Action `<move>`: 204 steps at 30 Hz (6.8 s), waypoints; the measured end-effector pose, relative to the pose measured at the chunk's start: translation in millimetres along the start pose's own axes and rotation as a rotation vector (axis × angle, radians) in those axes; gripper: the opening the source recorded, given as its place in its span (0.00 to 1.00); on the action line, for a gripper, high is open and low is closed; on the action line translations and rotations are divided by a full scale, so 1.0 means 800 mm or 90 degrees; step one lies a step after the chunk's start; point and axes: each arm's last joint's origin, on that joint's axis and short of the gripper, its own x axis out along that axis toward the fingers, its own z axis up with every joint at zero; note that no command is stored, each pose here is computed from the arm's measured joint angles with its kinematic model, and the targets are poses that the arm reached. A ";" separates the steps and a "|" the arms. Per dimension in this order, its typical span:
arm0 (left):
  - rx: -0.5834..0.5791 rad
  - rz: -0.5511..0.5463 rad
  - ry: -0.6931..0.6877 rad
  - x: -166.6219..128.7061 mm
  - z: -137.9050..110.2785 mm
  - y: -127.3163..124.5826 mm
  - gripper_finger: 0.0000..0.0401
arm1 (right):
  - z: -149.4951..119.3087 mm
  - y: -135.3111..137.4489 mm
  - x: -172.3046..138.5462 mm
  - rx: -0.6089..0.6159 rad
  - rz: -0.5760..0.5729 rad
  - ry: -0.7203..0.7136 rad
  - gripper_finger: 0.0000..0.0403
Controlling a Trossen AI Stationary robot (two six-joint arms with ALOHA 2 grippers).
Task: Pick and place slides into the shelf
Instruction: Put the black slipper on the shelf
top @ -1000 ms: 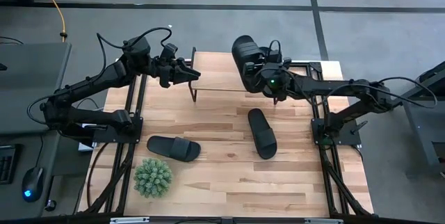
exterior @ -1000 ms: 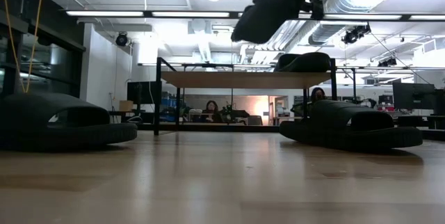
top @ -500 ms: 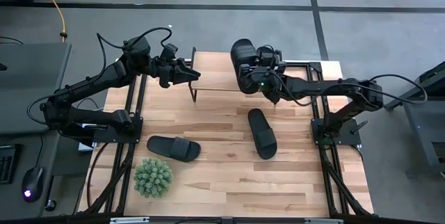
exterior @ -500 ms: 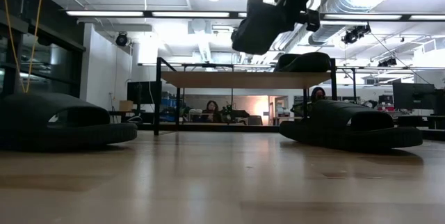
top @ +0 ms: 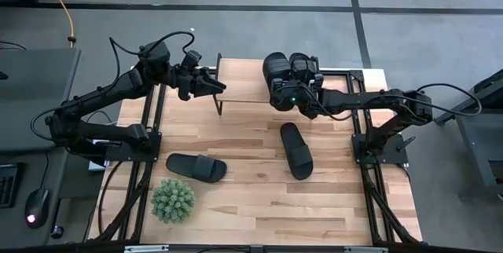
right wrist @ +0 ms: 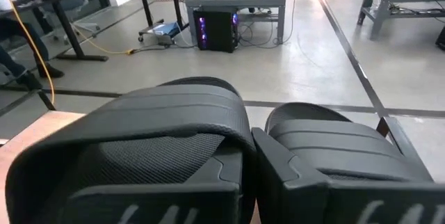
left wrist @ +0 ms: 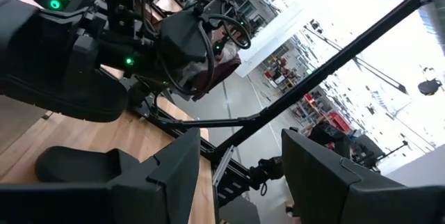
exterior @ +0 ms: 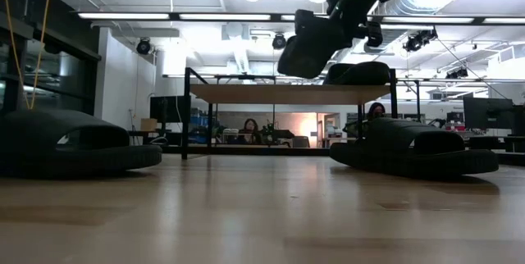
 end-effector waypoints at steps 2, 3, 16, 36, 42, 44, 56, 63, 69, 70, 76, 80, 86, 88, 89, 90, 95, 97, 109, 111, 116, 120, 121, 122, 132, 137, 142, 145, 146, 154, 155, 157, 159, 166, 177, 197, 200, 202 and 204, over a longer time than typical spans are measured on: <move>0.000 0.000 0.000 0.000 0.000 0.000 0.46 | 0.000 0.000 0.001 -0.001 -0.001 0.000 0.00; 0.000 0.000 0.000 0.000 0.000 0.000 0.46 | 0.000 -0.001 0.001 -0.001 -0.003 0.000 0.00; -0.007 0.000 0.000 0.000 0.000 0.000 0.46 | 0.007 -0.013 0.023 0.008 -0.025 0.009 0.00; -0.013 0.000 0.000 0.000 0.000 0.000 0.46 | -0.018 -0.004 0.035 -0.064 -0.004 0.055 0.00; -0.013 0.004 -0.004 0.000 0.000 0.000 0.46 | -0.020 -0.008 0.030 -0.075 -0.013 0.069 0.00; -0.013 0.007 -0.007 0.000 0.000 0.000 0.46 | -0.020 -0.009 0.030 -0.076 -0.022 0.064 0.00; -0.014 0.007 -0.007 0.000 0.000 0.000 0.46 | -0.017 -0.014 0.039 -0.069 -0.039 0.061 0.00; -0.017 0.007 -0.007 0.000 0.000 0.000 0.46 | -0.013 -0.019 0.047 -0.057 -0.052 0.056 0.00; -0.017 0.007 -0.007 0.000 0.000 0.000 0.46 | -0.007 -0.016 0.051 -0.049 -0.027 0.046 0.00; -0.017 0.007 -0.007 0.000 0.000 0.000 0.46 | -0.006 -0.015 0.052 -0.052 -0.024 0.045 0.00; -0.018 0.006 -0.006 0.000 0.000 0.000 0.46 | -0.007 -0.015 0.052 -0.076 -0.021 0.048 0.00; -0.019 0.000 0.000 0.000 0.000 0.000 0.46 | -0.009 -0.017 0.051 -0.103 -0.024 0.060 0.00; -0.025 -0.004 0.003 0.000 0.000 0.000 0.46 | -0.011 -0.018 0.051 -0.110 -0.029 0.064 0.00; -0.025 -0.004 0.003 0.000 0.000 0.000 0.46 | -0.011 -0.018 0.051 -0.112 -0.029 0.064 0.00; -0.025 -0.004 0.003 0.000 0.000 0.000 0.46 | -0.011 -0.019 0.051 -0.113 -0.030 0.065 0.00; -0.025 -0.004 0.003 0.000 0.000 0.000 0.46 | -0.012 -0.019 0.051 -0.116 -0.031 0.067 0.00; -0.025 -0.004 0.003 0.000 0.000 0.000 0.46 | -0.015 -0.022 0.050 -0.121 -0.039 0.081 0.00; -0.025 -0.004 0.003 0.000 0.000 0.000 0.46 | -0.015 -0.022 0.050 -0.125 -0.040 0.083 0.01; -0.024 -0.004 0.003 0.000 0.000 0.000 0.46 | -0.015 -0.023 0.049 -0.132 -0.039 0.085 0.22; -0.024 -0.004 0.003 0.000 0.000 0.000 0.46 | -0.014 -0.024 0.048 -0.132 -0.037 0.086 0.26; -0.023 -0.004 0.003 0.000 0.000 0.000 0.46 | -0.004 -0.027 0.043 -0.119 -0.031 0.079 0.34; -0.018 -0.004 0.003 0.000 0.000 0.000 0.46 | 0.007 -0.031 0.036 -0.100 -0.013 0.075 0.38; -0.017 -0.004 0.003 0.000 0.000 0.000 0.46 | 0.010 -0.032 0.035 -0.092 -0.003 0.075 0.38; -0.015 -0.004 0.003 0.000 0.000 0.000 0.46 | 0.013 -0.033 0.033 -0.087 0.005 0.076 0.39; -0.013 -0.004 0.003 0.000 0.000 0.000 0.46 | 0.024 -0.037 0.024 -0.068 0.055 0.092 0.40; -0.013 -0.006 0.004 0.000 0.000 -0.001 0.46 | 0.023 -0.035 0.023 -0.066 0.084 0.108 0.40; -0.013 -0.010 0.009 0.000 0.000 -0.001 0.46 | 0.020 -0.036 0.023 -0.054 0.094 0.132 0.40; -0.014 -0.016 0.014 0.000 -0.001 -0.001 0.46 | 0.016 -0.039 0.022 -0.044 0.091 0.157 0.40; -0.014 -0.018 0.016 0.000 -0.001 -0.001 0.46 | 0.015 -0.039 0.022 -0.036 0.094 0.169 0.40; -0.014 -0.018 0.016 0.000 -0.001 -0.001 0.46 | 0.008 -0.052 0.017 -0.028 0.075 0.239 0.40; -0.014 -0.018 0.016 0.000 -0.001 -0.001 0.46 | 0.010 -0.053 0.016 -0.024 0.072 0.232 0.40; -0.013 -0.018 0.016 0.000 -0.001 -0.001 0.46 | 0.016 -0.058 0.014 -0.020 0.065 0.225 0.40; -0.013 -0.018 0.016 0.000 -0.001 -0.001 0.46 | 0.025 -0.061 0.010 -0.008 0.072 0.204 0.40; -0.004 -0.013 0.011 0.000 -0.001 -0.001 0.46 | 0.060 -0.057 -0.002 0.017 0.207 0.139 0.40; 0.000 -0.010 0.008 0.000 0.000 -0.001 0.46 | 0.085 -0.076 0.048 -0.002 0.463 0.162 0.40; 0.006 -0.013 0.011 0.000 -0.001 -0.001 0.46 | 0.062 -0.064 0.091 -0.036 0.576 0.189 0.40; 0.006 -0.013 0.011 0.000 -0.001 -0.001 0.46 | 0.066 -0.060 0.094 -0.054 0.577 0.192 0.40; 0.006 -0.013 0.011 0.000 -0.001 -0.001 0.46 | 0.073 -0.054 0.095 -0.082 0.580 0.191 0.40; 0.006 -0.013 0.011 0.000 -0.001 -0.001 0.46 | 0.077 -0.048 0.098 -0.118 0.562 0.209 0.40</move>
